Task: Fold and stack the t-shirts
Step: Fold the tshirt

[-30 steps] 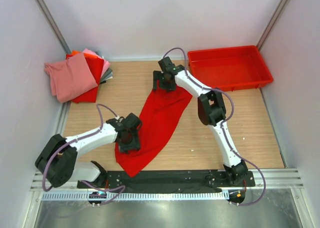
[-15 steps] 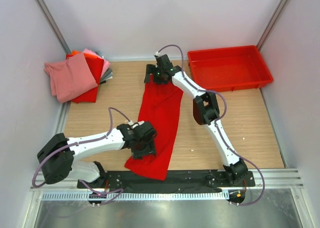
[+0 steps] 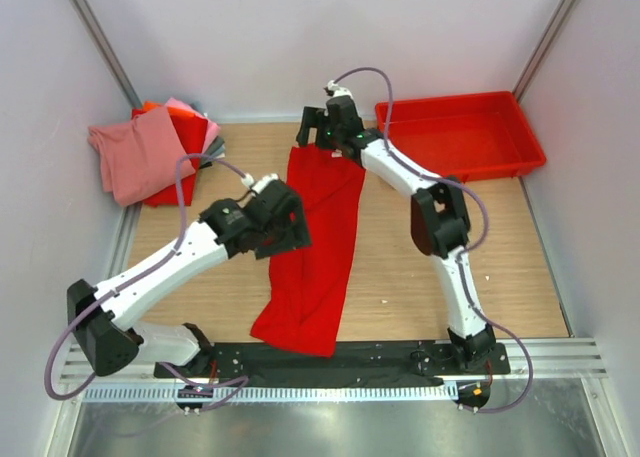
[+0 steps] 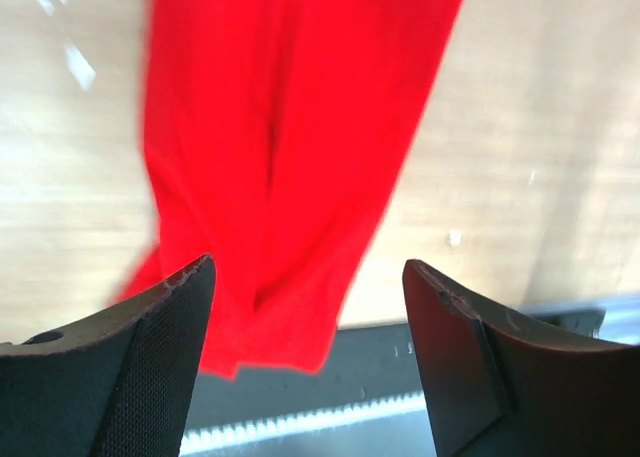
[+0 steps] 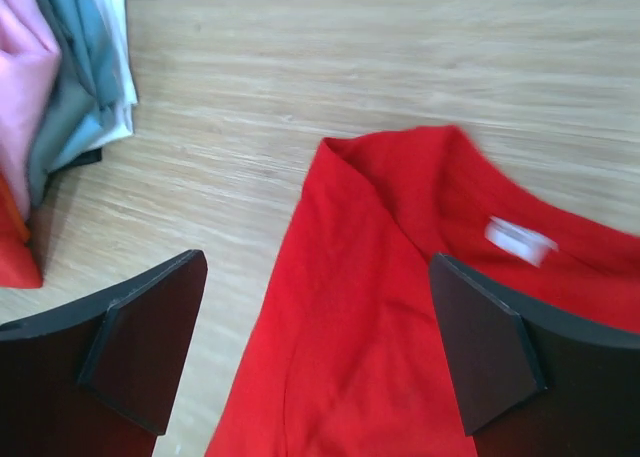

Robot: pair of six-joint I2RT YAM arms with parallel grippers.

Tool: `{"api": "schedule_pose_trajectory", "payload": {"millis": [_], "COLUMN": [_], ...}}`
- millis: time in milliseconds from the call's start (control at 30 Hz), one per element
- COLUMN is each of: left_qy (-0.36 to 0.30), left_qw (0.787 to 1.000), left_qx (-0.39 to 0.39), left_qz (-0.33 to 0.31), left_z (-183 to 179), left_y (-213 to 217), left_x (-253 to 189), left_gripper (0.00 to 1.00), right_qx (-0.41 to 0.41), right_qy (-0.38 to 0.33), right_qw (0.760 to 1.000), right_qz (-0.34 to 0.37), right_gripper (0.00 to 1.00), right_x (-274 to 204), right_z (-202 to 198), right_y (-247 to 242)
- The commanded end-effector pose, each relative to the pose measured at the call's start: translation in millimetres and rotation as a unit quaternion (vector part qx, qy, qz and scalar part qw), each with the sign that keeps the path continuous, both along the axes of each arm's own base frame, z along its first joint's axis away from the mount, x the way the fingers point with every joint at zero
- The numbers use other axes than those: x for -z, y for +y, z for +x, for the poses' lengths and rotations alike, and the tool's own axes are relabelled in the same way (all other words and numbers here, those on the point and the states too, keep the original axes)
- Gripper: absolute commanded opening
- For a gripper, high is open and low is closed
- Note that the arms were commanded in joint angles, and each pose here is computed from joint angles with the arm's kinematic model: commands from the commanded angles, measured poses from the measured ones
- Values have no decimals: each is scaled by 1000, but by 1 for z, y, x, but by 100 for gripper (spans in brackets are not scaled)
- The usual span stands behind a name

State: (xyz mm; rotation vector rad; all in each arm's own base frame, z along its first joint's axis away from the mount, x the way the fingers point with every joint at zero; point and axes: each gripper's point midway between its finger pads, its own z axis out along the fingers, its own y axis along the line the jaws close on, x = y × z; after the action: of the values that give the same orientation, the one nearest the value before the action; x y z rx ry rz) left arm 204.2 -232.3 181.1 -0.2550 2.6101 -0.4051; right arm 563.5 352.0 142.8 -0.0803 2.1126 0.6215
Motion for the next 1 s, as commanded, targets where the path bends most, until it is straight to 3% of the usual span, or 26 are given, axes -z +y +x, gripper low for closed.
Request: {"api": "schedule_pose_trajectory", "payload": {"millis": [0, 67, 167, 300, 600, 767, 967], "left_qy": [-52, -50, -47, -39, -17, 5, 34], "left_qw": [997, 998, 997, 997, 998, 997, 997], "left_qx": [-2, -11, -23, -21, -30, -34, -42], "left_qz": [60, 47, 52, 57, 58, 62, 60], "left_z": [44, 60, 82, 78, 42, 22, -7], "left_y": [43, 48, 54, 56, 77, 88, 101], "left_x": [-21, -24, -28, -22, -2, 15, 38], "left_gripper": [76, 73, 70, 70, 70, 70, 69], "right_qx": [86, 115, 105, 65, 56, 72, 65], "right_qy": [-109, -71, 38, 101, 147, 193, 212], "right_qw": [990, 989, 987, 986, 973, 954, 937], "right_qz": [-9, -53, -119, -118, -168, -219, -269], "right_gripper": [100, 100, 100, 99, 98, 98, 97], "right_x": [-132, -114, -48, -2, 59, 114, 162], "right_z": [-22, -32, -60, -81, -92, -92, -67], "right_y": [-60, -82, -94, -82, -61, -67, -59]}}
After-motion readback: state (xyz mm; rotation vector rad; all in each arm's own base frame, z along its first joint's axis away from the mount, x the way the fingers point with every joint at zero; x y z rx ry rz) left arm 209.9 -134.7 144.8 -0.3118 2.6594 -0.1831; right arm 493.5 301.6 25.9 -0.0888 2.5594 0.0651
